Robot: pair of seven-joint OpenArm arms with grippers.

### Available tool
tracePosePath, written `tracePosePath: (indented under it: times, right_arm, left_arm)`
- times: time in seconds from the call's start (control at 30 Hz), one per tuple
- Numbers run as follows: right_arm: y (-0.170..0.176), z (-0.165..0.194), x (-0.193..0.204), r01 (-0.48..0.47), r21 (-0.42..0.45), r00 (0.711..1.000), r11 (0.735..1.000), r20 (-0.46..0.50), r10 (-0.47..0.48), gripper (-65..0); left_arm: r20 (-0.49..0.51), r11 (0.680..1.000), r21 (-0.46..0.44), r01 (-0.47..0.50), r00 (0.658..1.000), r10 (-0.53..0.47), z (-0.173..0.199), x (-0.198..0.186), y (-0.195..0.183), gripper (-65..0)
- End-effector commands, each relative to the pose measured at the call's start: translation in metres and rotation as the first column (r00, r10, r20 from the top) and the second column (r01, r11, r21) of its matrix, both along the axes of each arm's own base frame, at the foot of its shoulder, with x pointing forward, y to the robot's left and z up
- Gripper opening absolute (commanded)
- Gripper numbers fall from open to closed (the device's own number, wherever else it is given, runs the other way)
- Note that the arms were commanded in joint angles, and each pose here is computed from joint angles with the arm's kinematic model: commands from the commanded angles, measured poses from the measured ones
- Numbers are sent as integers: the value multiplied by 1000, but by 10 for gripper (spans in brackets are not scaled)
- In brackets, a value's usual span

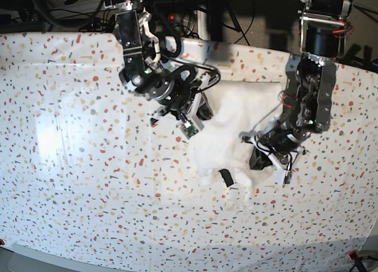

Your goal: Fold the T-shirt properly

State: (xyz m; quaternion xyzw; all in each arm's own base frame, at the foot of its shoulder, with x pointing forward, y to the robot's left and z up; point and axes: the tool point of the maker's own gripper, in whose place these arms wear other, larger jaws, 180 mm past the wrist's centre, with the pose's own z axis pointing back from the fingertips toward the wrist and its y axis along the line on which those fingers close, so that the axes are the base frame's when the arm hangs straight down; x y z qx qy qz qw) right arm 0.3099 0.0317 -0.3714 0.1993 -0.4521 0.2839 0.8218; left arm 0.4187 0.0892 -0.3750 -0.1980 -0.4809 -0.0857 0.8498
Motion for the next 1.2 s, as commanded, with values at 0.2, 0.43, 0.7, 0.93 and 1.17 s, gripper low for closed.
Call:
tracePosePath:
  times: [0.2, 0.43, 0.7, 0.93, 1.17]
  right_arm:
    - [-40, 65, -8, 86, 73, 982, 994, 161, -97, -650]
    - [-125, 75, -46, 314, 75, 940, 947, 115, -321, -650]
    - [-177, 43, -144, 464, 9, 882, 886, -100, -461, -650]
    - [-182, 5, -237, 486, -114, 796, 867, -352, -493, -650]
    - [-195, -72, -306, 477, -243, 653, 845, -546, -525, -650]
  left_arm:
    - [100, 992, 120, 49, 993, -61, 79, -3, 19, -650]
    - [188, 972, 216, -92, 981, 51, 103, -65, 61, -650]
    - [97, 973, 153, -171, 983, 157, 70, -168, 104, -650]
    - [-139, 970, 205, -130, 977, 160, 21, -272, 120, -650]
    - [-323, 953, 215, -212, 906, 275, -45, -347, 155, -650]
